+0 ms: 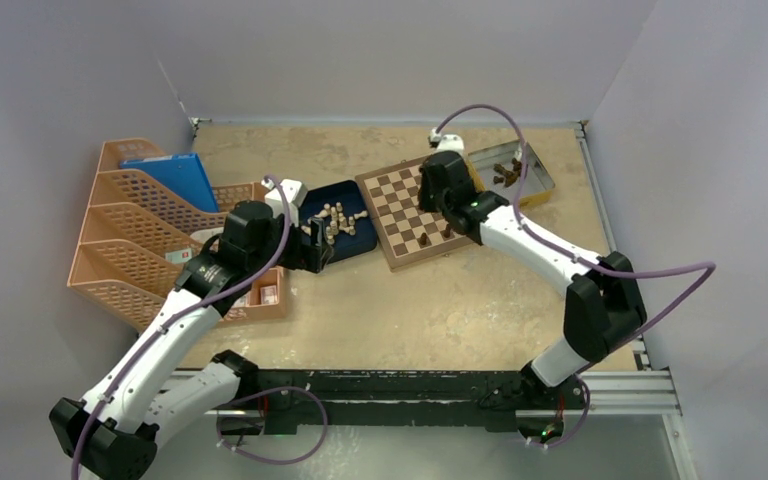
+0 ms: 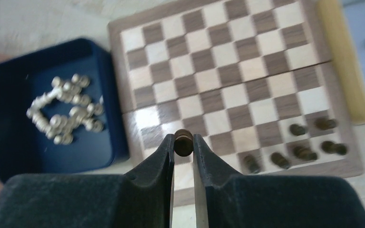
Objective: Set up the chess pieces on the board
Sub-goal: Place the chess piece on the chessboard, then pick up the chess piece from the storage box.
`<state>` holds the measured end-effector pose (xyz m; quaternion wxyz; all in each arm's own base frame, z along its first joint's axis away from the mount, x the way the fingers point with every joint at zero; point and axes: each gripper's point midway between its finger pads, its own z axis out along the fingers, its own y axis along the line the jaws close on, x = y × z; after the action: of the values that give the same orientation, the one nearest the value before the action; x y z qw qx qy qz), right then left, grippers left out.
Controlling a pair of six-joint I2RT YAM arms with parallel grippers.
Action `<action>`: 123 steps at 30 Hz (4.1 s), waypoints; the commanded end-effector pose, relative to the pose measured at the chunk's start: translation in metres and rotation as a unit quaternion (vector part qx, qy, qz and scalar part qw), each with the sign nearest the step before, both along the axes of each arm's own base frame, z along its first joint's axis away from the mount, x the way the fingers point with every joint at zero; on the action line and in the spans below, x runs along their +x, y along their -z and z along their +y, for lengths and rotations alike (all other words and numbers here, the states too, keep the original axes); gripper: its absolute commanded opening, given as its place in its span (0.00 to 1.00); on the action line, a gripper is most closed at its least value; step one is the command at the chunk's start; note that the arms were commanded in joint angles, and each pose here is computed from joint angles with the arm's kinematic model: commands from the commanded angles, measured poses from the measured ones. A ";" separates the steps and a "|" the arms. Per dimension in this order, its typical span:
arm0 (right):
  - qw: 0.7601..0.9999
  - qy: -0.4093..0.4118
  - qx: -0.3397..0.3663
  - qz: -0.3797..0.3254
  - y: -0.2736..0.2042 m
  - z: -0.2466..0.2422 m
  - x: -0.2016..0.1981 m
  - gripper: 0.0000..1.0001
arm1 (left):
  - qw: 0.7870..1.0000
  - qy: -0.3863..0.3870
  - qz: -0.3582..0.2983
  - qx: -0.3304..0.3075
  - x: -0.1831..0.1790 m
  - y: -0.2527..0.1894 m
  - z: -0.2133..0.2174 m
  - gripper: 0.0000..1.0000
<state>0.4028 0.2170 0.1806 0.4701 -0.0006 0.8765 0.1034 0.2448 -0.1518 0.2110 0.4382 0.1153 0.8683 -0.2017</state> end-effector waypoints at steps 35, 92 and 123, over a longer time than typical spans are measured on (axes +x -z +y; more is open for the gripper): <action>0.995 -0.059 -0.076 0.038 0.104 0.067 -0.066 0.20 | 0.997 -0.054 -0.059 -0.011 0.007 -0.032 0.017 0.84; 0.997 -0.029 -0.071 -0.027 0.017 0.074 -0.021 0.41 | 0.998 -0.039 -0.056 -0.015 0.005 -0.032 0.012 0.84; 0.969 0.232 -0.080 -0.016 0.038 -0.202 0.149 0.36 | 0.999 0.001 -0.042 -0.027 0.001 -0.026 -0.003 0.84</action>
<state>0.5284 0.0195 0.1078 0.4518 0.1827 0.8690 -0.0860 0.2413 -0.1491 0.2228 0.4568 0.1097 0.8581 -0.2072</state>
